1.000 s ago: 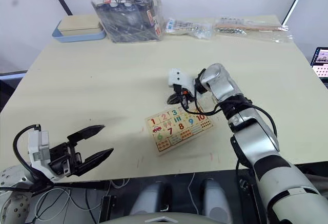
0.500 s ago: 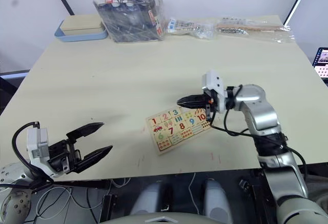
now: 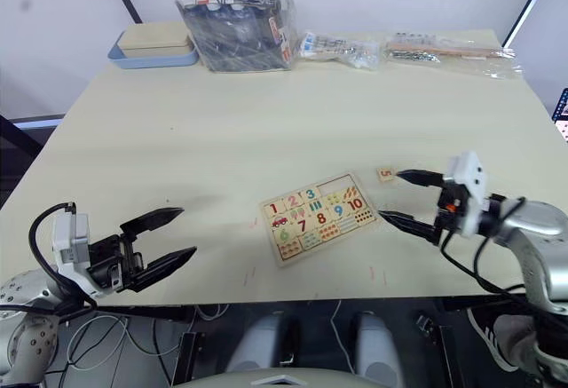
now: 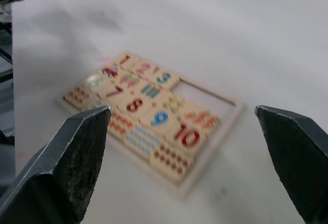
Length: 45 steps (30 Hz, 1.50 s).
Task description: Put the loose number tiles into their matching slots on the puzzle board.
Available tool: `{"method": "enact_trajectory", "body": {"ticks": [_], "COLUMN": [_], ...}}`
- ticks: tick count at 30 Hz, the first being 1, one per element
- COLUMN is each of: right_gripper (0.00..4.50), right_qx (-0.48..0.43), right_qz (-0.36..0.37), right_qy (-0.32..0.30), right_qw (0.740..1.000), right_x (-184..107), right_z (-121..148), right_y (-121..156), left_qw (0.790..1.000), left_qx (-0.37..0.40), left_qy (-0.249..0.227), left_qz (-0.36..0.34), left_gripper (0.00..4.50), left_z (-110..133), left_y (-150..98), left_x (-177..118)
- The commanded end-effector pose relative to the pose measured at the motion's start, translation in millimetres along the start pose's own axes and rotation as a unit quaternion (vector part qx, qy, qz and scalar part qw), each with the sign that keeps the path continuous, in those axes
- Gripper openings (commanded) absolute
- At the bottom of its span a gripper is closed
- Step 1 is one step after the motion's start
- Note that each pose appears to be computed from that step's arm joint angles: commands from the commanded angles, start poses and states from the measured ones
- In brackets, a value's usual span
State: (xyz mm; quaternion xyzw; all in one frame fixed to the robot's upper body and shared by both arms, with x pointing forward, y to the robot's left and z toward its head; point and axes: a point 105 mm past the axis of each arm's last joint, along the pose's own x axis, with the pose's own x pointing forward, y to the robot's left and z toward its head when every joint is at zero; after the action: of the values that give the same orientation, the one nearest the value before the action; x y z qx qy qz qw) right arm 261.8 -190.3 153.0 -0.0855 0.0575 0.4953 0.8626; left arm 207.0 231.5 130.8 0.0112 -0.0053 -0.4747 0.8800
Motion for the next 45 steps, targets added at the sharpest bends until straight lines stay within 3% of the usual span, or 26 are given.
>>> {"method": "enact_trajectory", "body": {"ticks": [1,7,16,30,37,45], "right_gripper": [4.46,4.46,4.46,4.46,4.46,4.46], "right_qx": [-0.027,-0.008,0.005,0.014,0.072,0.107], "right_qz": [-0.037,-0.107,-0.126,-0.107,-0.209,-0.300], "right_qy": [-0.009,0.021,0.042,0.092,0.095,0.083], "right_qw": [0.999,0.994,0.991,0.990,0.971,0.944], "right_x": [-20.9,-60.2,-76.6,-41.4,-20.2,-4.5], "right_z": [9.7,-9.9,-23.2,-11.2,-18.5,-36.0], "right_y": [-2.9,-10.1,-15.0,-71.6,-107.7,-110.5], "left_qw": [1.000,1.000,1.000,0.999,0.999,0.999], "left_qx": [0.010,0.007,0.001,0.004,0.005,0.012], "left_qy": [0.002,0.005,0.010,-0.008,-0.014,-0.026], "left_qz": [-0.004,-0.003,-0.002,-0.044,-0.040,-0.039], "left_gripper": [4.50,4.50,4.50,4.50,4.50,4.50], "left_z": [4.0,2.0,-3.5,2.1,0.5,2.4], "left_y": [2.0,3.4,3.3,-5.7,-8.6,-7.4], "left_x": [-1.3,-3.8,-10.1,0.5,2.7,5.4]}}
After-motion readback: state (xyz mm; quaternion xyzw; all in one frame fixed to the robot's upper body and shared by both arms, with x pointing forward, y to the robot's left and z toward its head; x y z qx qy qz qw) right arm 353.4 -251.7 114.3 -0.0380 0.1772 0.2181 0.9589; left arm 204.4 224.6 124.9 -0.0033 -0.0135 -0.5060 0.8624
